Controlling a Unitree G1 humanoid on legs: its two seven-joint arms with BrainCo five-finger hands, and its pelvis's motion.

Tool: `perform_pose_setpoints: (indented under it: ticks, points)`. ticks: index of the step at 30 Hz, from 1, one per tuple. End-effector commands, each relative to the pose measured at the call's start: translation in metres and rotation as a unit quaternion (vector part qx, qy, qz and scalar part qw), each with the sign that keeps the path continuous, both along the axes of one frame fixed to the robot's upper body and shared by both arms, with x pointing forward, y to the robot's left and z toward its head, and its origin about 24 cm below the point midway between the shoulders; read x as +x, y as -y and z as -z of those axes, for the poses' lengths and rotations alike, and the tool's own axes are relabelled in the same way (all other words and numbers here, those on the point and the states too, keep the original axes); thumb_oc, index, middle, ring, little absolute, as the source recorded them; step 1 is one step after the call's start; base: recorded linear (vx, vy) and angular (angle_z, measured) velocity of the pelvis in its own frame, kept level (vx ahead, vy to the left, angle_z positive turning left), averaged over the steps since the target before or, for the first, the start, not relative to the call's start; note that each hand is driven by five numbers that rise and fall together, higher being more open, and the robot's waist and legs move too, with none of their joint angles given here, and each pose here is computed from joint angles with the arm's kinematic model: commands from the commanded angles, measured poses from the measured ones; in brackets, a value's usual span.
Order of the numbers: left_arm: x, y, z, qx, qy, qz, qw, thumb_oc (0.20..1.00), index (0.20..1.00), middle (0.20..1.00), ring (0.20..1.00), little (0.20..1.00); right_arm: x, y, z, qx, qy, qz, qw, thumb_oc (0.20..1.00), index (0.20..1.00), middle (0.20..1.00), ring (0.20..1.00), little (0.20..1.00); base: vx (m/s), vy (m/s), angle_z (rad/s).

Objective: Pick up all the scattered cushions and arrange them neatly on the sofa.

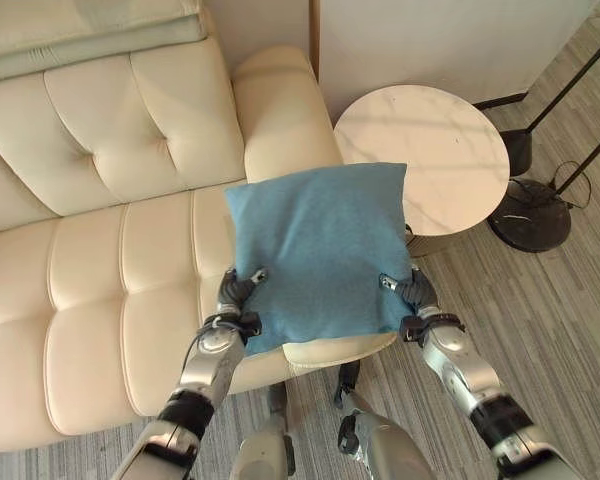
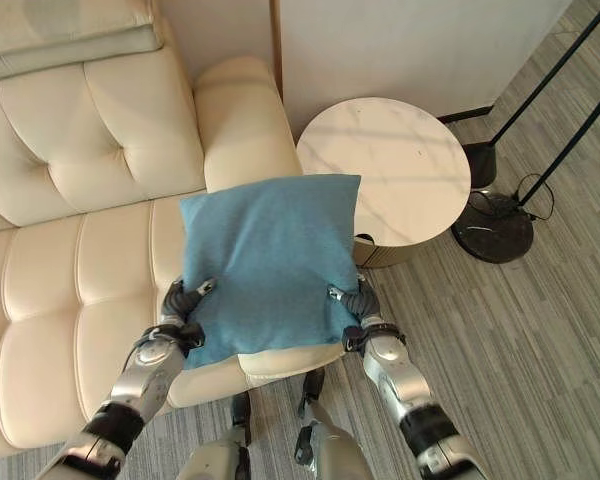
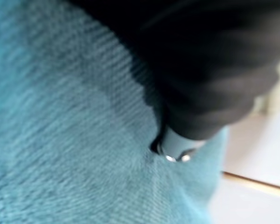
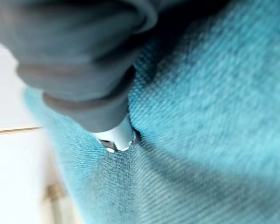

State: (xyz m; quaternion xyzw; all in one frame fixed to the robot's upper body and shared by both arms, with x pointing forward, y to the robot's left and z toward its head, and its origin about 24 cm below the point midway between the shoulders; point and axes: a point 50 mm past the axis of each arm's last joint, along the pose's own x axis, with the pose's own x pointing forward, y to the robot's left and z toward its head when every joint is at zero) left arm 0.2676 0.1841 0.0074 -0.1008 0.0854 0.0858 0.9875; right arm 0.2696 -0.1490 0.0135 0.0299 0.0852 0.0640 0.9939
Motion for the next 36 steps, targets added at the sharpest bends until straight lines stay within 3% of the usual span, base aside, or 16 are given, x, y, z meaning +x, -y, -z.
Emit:
perform_pose_setpoints:
  ticks: [1,12,22,29,36]
  points:
    - [0.005,0.024,-0.025,-0.036,0.081,0.069,0.994,0.2,0.2,0.2,0.2,0.2,0.001,-0.044,-0.032,0.101,0.079,-0.087,0.988,0.2,0.2,0.2,0.2,0.2,0.03,0.134,-0.11]
    - [-0.018,-0.009,-0.054,0.021,0.154,0.044,0.987,0.2,0.2,0.2,0.2,0.2,-0.019,-0.039,-0.065,0.118,0.165,-0.119,0.972,0.2,0.2,0.2,0.2,0.2,-0.11,0.126,-0.31]
    - [-0.015,0.004,-0.068,0.047,0.188,0.079,0.978,0.2,0.2,0.2,0.2,0.2,-0.016,-0.028,-0.087,0.142,0.219,-0.085,0.961,0.2,0.2,0.2,0.2,0.2,-0.15,-0.069,0.43]
    - [-0.011,0.025,-0.072,0.007,0.205,0.108,0.973,0.2,0.2,0.2,0.2,0.2,-0.017,-0.018,-0.082,0.139,0.206,-0.078,0.966,0.2,0.2,0.2,0.2,0.2,-0.18,0.034,1.12]
    - [-0.019,0.015,-0.063,0.036,0.179,0.11,0.977,0.2,0.2,0.2,0.2,0.2,-0.02,-0.02,-0.069,0.154,0.174,-0.077,0.97,0.2,0.2,0.2,0.2,0.2,0.09,0.186,0.45]
